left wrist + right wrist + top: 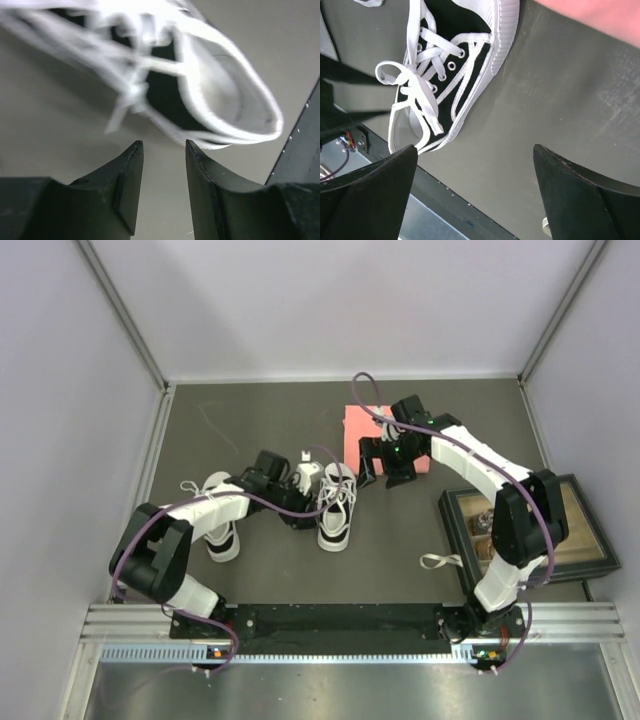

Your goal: Tie the shoes

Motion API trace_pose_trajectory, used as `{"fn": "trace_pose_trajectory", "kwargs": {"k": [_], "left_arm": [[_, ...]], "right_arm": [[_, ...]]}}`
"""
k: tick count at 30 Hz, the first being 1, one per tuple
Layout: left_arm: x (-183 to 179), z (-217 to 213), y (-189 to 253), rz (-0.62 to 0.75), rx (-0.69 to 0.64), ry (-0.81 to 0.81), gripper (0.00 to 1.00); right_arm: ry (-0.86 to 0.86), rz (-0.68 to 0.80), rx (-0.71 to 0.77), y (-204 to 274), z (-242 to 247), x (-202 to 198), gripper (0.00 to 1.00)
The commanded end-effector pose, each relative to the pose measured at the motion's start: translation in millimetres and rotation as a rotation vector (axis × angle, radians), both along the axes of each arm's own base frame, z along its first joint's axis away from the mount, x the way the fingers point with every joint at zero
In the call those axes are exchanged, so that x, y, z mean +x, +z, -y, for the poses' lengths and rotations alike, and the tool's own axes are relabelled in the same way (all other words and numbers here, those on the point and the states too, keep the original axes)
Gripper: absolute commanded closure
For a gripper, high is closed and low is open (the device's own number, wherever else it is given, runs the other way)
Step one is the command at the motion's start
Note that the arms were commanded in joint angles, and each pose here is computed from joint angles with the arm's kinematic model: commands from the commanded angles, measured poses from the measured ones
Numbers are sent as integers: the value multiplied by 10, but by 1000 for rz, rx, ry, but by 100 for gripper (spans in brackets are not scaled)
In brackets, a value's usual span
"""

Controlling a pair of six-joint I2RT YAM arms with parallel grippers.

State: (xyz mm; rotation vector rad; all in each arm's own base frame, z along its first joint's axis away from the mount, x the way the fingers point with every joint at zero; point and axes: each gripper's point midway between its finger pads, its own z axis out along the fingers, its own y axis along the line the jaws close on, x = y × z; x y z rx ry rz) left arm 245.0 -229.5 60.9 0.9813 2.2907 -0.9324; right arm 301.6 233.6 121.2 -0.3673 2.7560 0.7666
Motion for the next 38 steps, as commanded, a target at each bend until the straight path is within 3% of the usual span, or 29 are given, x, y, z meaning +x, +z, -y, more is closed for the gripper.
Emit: {"fn": "trace_pose_trajectory", "kwargs": {"k": [1, 5, 12, 13, 15, 16, 21, 26, 30, 38], "left_arm": [[-25, 220, 37, 83, 8, -69, 56], [-29, 256, 58, 68, 19, -72, 57], [-61, 90, 746, 184, -40, -40, 39], [1, 60, 910, 192, -47, 10, 26], [86, -91, 1223, 225, -56, 67, 14], [113, -151, 1330, 234, -64, 85, 2], [442, -707, 1768, 207, -80, 335, 2], [515, -1060, 1661, 162, 46, 498, 1], [382, -1225, 1295, 113, 137, 555, 2], [320, -1344, 1119, 124, 163, 638, 2]], "right_arm": [[-43, 45, 36, 186, 72, -5, 1], [-57, 57, 30, 212, 120, -46, 1], [-65, 147, 79, 422, 136, -11, 1], [-63, 173, 103, 520, 136, -7, 1], [-69, 215, 126, 628, 135, 37, 1], [-69, 234, 143, 686, 133, 39, 1], [-99, 347, 188, 997, 233, -41, 1], [-135, 359, 143, 884, 445, -315, 1], [-161, 345, 119, 748, 594, -579, 1], [-187, 345, 87, 624, 765, -843, 1]]}}
